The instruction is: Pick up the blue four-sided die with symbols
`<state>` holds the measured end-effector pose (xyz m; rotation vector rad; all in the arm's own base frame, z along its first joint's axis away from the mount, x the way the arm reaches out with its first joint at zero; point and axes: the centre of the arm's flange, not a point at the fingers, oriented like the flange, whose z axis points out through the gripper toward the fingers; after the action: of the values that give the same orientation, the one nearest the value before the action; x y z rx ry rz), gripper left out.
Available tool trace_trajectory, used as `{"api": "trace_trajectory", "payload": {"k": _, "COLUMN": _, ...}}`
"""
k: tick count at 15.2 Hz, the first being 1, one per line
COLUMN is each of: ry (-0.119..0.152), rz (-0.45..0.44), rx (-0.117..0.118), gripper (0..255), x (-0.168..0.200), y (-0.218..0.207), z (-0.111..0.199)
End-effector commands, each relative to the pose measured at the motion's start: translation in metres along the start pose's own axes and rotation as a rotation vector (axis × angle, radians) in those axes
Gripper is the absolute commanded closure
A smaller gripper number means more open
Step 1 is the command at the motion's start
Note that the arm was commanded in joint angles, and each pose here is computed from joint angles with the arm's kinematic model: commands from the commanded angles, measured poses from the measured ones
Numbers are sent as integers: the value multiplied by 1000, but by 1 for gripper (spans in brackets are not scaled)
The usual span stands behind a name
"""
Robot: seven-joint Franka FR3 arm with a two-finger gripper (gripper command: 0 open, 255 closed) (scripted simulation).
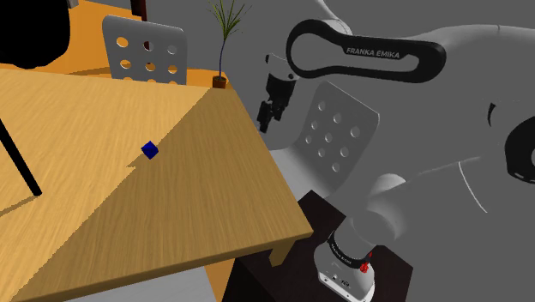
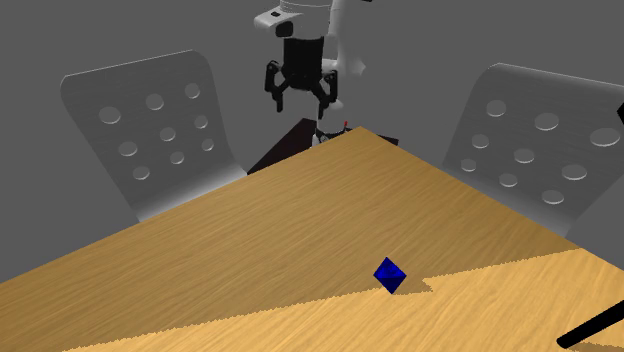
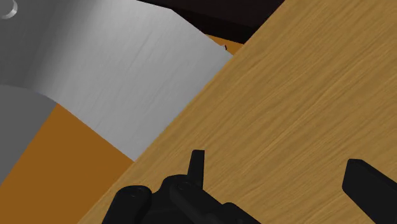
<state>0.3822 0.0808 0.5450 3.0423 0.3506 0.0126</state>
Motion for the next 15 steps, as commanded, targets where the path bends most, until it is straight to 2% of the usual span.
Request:
{"api": "trace_trajectory", "payload": {"k": 1, "ry": 4, "rz": -15, "rx": 1, "gripper": 0, "x": 23, "y": -17, "z": 8}}
{"api": "trace_trajectory", "payload": {"k": 15, "ry": 24, "rz": -112, "rx": 2, "gripper": 0, "x": 161, "y": -128, "z": 50}}
